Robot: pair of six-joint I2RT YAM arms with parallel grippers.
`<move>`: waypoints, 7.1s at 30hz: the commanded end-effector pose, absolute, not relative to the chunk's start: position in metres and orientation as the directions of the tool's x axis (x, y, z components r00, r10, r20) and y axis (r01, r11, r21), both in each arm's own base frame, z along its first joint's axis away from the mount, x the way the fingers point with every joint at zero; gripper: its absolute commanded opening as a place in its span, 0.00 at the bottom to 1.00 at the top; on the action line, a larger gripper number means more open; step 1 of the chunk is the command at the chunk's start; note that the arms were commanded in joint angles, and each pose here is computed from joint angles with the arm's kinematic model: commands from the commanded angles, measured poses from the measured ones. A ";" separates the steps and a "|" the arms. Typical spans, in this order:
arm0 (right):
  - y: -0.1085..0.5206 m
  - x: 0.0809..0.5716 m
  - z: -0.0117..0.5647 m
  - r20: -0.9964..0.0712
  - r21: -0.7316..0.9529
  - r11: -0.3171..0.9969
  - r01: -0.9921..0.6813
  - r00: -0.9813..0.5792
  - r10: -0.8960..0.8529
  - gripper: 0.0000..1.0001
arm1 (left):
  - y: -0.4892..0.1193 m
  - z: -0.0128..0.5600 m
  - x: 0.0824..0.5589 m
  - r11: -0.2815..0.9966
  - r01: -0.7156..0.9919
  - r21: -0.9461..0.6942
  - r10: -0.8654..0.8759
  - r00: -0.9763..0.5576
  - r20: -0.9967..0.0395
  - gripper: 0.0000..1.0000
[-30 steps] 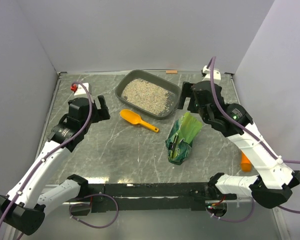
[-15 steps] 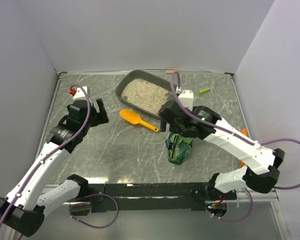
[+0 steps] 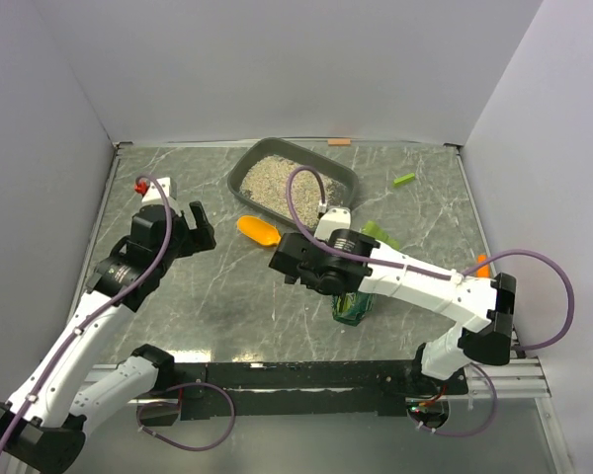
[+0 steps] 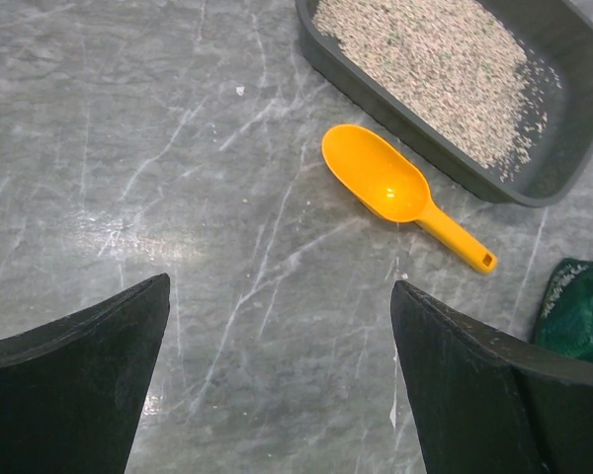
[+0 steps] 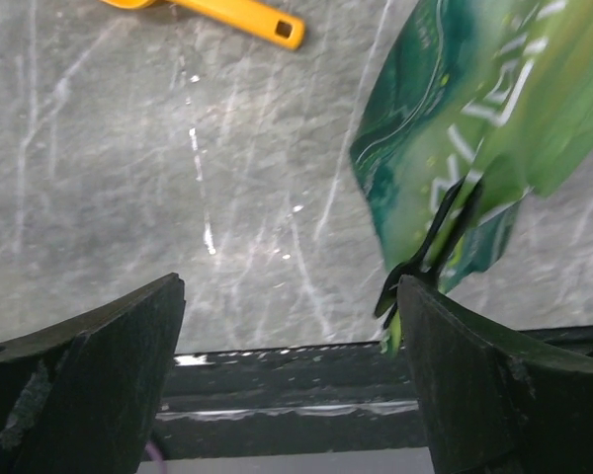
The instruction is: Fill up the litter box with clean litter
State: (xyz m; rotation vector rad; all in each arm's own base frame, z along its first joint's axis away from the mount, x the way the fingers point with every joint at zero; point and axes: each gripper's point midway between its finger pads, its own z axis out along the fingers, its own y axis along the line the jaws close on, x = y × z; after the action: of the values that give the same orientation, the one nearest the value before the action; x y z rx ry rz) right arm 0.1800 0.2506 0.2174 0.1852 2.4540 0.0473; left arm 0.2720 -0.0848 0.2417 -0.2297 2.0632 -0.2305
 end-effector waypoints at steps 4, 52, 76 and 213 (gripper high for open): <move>0.188 0.146 0.213 -0.602 -0.023 0.966 0.256 -0.775 0.191 0.92 | -0.098 0.243 0.264 0.950 -0.004 -0.313 -0.276 -0.486 -0.830 0.97; 0.156 0.145 0.180 -0.590 -0.155 0.941 0.302 -0.792 0.157 0.62 | -0.110 0.224 0.267 0.955 0.017 -0.296 -0.243 -0.527 -0.815 0.97; 0.157 0.159 0.220 -0.646 -0.039 0.959 0.279 -0.739 0.189 0.00 | -0.113 0.221 0.270 0.962 0.014 -0.273 -0.224 -0.534 -0.816 0.97; 0.140 0.251 0.257 -0.628 0.745 0.603 -0.285 -0.603 0.492 0.00 | -0.140 0.219 0.259 0.930 0.172 -0.325 -0.173 -0.577 -0.798 0.97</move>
State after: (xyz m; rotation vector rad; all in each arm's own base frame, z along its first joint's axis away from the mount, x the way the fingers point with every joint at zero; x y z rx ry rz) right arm 0.2496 0.1223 0.2139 0.3542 1.9943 1.1070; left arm 0.2564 -0.1400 0.2044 0.0110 2.1793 -0.4505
